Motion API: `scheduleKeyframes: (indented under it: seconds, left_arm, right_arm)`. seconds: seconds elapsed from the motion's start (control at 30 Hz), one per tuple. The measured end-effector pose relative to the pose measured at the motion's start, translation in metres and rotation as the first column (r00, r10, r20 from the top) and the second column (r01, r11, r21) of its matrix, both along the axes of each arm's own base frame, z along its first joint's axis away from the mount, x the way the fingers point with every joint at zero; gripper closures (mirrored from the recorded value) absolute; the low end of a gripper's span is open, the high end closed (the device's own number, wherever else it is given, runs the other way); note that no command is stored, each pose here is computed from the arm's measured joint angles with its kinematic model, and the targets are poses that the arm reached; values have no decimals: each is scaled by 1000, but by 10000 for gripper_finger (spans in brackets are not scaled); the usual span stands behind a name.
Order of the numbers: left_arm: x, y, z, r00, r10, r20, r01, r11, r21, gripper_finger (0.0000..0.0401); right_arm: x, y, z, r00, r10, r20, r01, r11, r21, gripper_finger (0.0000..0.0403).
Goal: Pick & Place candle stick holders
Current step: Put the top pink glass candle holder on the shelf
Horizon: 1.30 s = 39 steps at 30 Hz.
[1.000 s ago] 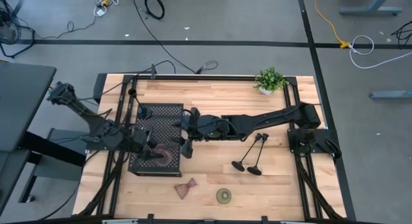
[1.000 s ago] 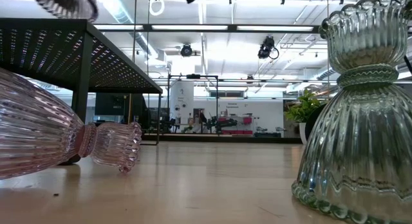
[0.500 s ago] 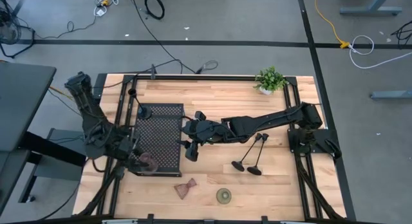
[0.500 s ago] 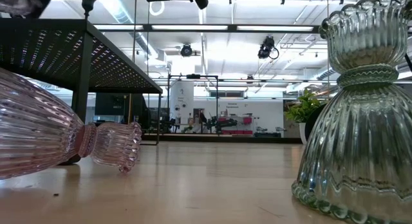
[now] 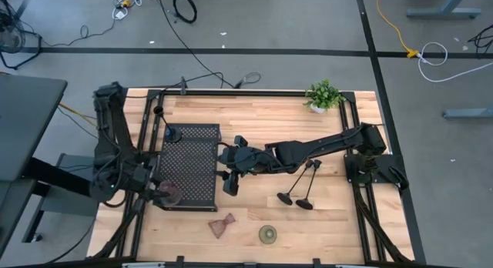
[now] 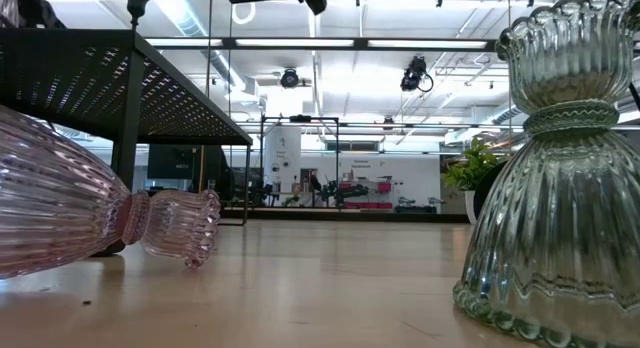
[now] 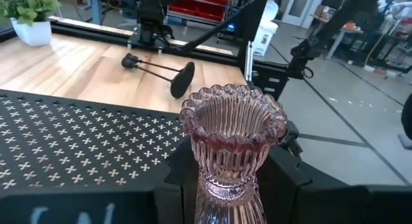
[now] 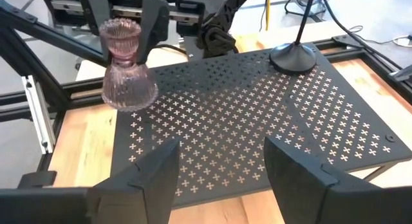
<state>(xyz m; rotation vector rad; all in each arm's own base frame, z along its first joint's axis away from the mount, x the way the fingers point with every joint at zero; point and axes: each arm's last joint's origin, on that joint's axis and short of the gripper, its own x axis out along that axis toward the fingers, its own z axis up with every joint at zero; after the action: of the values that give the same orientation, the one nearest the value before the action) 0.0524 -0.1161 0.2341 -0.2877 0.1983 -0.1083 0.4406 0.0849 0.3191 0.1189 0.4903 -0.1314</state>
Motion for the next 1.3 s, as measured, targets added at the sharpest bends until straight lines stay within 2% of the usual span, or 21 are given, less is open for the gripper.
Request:
scheduleKeyframes:
  seconds: [0.1,0.23,0.53,0.87,1.0,1.3]
  left_arm:
    - [-3,-1,-2,999,-29,-15,29,999,-20,282]
    - [-7,1,-6,999,-43,-26,43,999,32,282]
    - [-8,10,-15,998,27,-51,-25,999,40,282]
    - [-8,9,-16,996,-21,-89,26,998,61,282]
    - [-9,8,-16,991,-57,-123,62,997,36,282]
    - [-9,9,-17,989,-65,-135,71,997,41,282]
  right_arm:
    - [0,0,0,1000,0,-4,0,1000,-1,179]
    - [0,0,0,1000,-1,-5,1,1000,-2,179]
    - [0,0,0,1000,0,-4,0,1000,-3,179]
    - [0,0,0,1000,1,-5,-1,1000,-4,179]
    - [0,0,-1,1000,1,-5,-1,1000,-4,181]
    - [0,0,-1,1000,3,-5,-3,1000,-9,181]
